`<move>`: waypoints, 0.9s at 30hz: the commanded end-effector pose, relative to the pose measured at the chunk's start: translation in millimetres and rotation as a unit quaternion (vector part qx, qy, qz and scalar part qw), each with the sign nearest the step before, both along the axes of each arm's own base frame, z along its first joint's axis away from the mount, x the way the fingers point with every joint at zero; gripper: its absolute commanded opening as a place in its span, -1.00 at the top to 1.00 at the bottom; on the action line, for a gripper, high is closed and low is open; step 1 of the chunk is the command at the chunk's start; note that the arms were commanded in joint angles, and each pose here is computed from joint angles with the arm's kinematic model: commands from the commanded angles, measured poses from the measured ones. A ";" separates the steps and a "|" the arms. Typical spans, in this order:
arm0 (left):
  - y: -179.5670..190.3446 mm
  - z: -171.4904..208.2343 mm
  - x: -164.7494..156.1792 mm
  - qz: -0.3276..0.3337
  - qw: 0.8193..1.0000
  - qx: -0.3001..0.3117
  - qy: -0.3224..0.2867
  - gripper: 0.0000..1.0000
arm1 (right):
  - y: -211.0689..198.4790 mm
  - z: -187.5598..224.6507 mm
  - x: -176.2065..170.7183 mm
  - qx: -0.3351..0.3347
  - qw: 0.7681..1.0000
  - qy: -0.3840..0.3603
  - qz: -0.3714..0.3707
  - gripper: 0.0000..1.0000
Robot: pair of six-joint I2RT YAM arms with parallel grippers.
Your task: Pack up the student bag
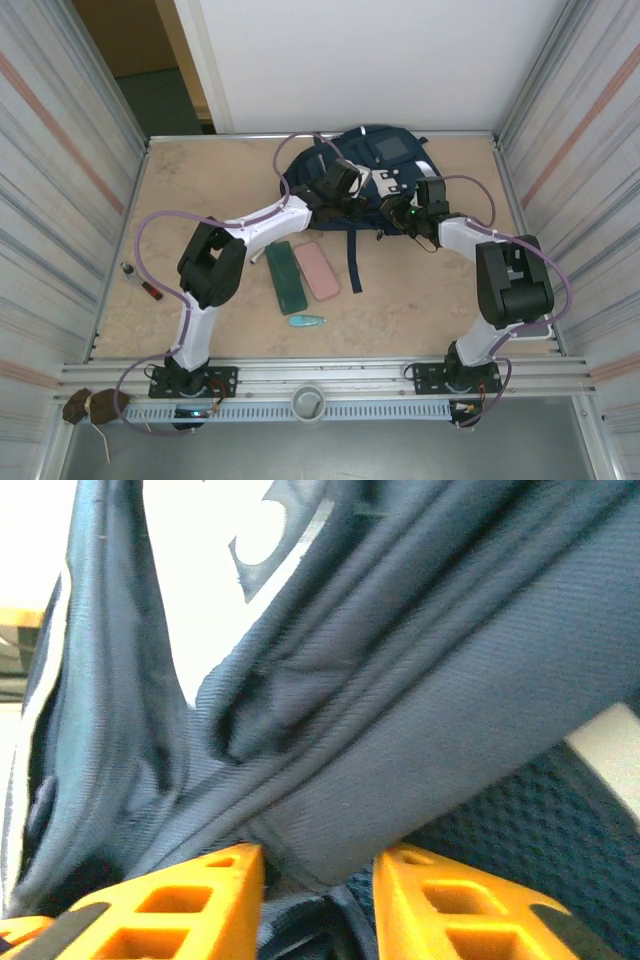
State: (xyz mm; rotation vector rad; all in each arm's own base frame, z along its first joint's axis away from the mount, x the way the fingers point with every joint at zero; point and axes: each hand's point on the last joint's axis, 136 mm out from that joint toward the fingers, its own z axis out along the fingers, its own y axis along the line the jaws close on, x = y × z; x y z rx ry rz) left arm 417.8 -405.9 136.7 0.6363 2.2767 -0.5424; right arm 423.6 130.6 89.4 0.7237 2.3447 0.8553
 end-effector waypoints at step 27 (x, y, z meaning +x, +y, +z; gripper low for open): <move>28.3 79.9 8.1 -0.019 0.994 -0.092 -0.052 1.00 | -46.3 48.5 44.3 -0.048 0.996 -0.039 0.059 1.00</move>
